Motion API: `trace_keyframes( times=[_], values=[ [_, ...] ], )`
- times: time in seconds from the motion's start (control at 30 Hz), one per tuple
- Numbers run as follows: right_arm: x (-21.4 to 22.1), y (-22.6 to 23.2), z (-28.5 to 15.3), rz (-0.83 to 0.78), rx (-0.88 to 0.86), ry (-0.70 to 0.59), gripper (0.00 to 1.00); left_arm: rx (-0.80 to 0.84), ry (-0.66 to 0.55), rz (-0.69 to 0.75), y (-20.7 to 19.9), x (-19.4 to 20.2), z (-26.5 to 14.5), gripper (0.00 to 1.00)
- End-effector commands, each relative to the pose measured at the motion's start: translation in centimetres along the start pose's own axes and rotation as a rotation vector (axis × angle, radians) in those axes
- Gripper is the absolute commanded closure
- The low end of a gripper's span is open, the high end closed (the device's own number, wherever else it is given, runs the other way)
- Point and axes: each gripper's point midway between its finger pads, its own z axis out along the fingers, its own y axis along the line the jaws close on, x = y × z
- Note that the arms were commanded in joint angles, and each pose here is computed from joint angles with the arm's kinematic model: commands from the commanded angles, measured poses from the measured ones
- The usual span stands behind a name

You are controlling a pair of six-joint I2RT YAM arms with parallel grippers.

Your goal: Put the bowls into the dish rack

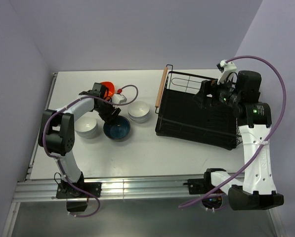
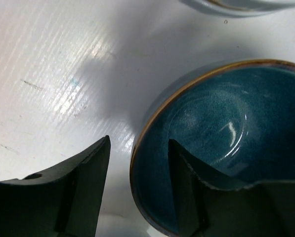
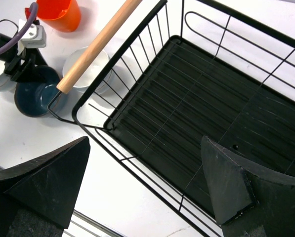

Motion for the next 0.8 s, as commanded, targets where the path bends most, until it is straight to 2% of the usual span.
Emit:
trace_keyframes(
  times=[0.0,0.2,0.5,0.6,0.7,0.77],
  values=[
    [-0.7,0.6,-0.1,-0.019,-0.032,-0.018,0.0,-0.015,-0.02,0.022,0.2,-0.5,0.5,0.46],
    [-0.6,0.5,0.3,-0.011,-0.036,-0.006,0.0,-0.018,-0.014,0.01,-0.2,0.4,1.2,0.58],
    [-0.4,0.4,0.5,-0.006,-0.038,-0.002,0.0,0.01,-0.019,-0.005,-1.6,0.7,0.9,0.82],
    [-0.3,0.4,0.7,-0.003,-0.04,0.001,0.0,0.016,-0.029,-0.009,-2.1,0.7,0.5,0.93],
    [-0.2,0.4,0.9,0.002,-0.043,0.003,0.0,0.029,-0.043,-0.011,-2.7,0.5,0.0,0.99],
    [-0.4,0.3,0.9,0.002,-0.04,0.002,0.0,0.044,-0.051,-0.016,-3.1,0.3,-0.4,1.0]
  ],
)
